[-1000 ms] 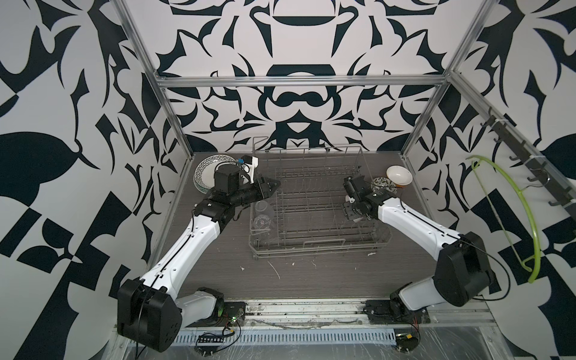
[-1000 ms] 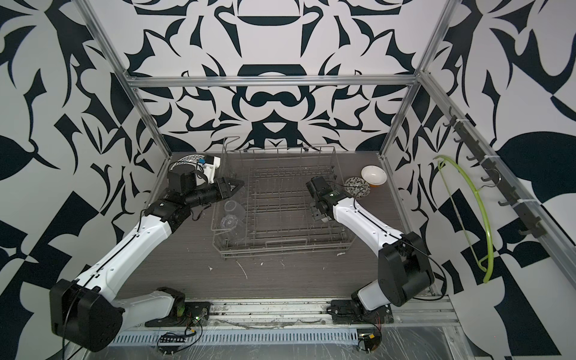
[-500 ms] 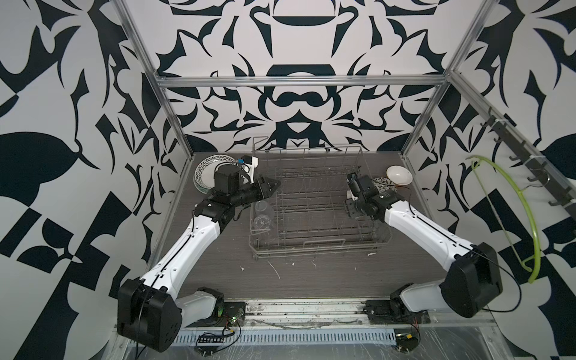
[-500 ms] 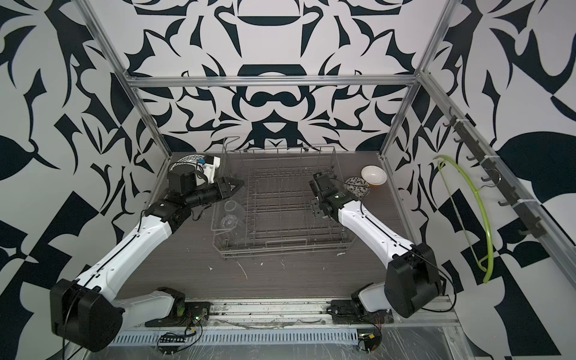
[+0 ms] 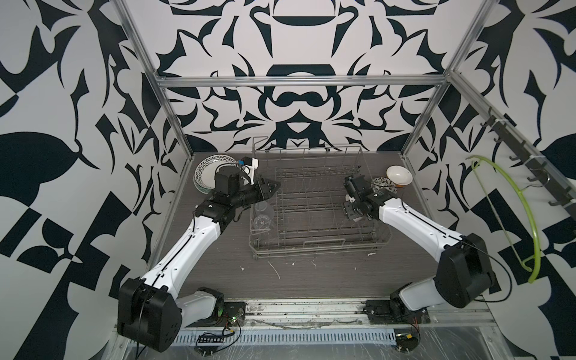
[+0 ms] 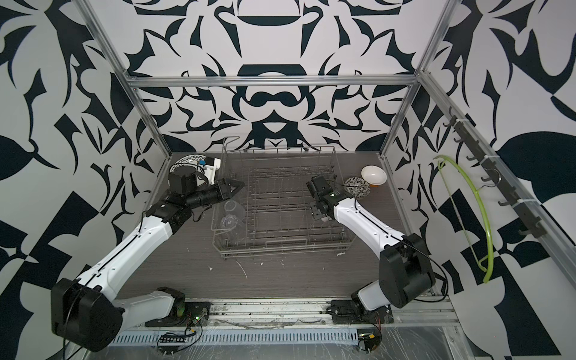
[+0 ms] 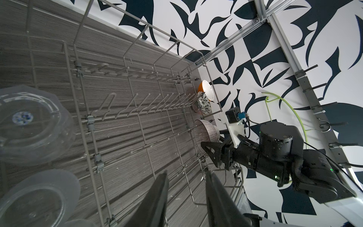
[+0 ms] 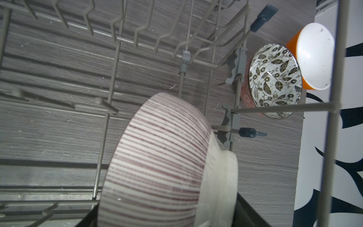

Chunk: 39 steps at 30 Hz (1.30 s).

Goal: Load bowls into a dish rack
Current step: Place the bowl in the dish rack, then pick up the bowl from the center of the board.

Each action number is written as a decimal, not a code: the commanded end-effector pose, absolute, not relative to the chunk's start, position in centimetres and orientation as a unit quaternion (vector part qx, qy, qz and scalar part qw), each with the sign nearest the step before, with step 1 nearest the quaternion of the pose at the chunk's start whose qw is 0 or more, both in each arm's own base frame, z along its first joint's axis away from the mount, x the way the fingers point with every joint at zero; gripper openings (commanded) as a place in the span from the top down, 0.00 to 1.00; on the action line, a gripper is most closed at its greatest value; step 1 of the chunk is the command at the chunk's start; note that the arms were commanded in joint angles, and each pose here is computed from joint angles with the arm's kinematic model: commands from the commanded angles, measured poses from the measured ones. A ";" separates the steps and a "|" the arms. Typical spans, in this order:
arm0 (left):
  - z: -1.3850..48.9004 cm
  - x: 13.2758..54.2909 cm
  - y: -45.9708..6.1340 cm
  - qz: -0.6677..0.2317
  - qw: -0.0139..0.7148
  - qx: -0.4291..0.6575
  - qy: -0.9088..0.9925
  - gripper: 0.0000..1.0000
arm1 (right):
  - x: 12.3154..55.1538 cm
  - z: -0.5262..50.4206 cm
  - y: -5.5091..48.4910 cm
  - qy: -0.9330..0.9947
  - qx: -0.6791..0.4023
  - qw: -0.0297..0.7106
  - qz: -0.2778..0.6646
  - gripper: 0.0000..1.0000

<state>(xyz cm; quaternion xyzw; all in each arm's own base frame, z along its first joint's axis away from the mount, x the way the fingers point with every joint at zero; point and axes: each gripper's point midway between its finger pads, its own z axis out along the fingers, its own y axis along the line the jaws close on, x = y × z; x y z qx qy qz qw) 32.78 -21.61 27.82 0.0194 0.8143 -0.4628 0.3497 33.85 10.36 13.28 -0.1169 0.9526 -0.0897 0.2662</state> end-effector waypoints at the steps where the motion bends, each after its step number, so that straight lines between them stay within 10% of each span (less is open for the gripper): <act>1: 28.1 32.6 -21.4 -0.463 0.360 0.027 0.810 0.62 | 36.6 18.5 11.8 0.925 -0.086 0.364 -0.058 0.22; 25: 28.6 31.7 -21.2 -0.467 0.366 0.027 0.804 0.62 | 35.5 26.2 2.2 0.871 0.097 0.468 -0.115 0.21; 39: 30.3 30.6 -19.7 -0.481 0.406 -0.014 0.777 0.60 | 38.3 19.9 -7.6 0.871 0.275 0.407 0.001 0.33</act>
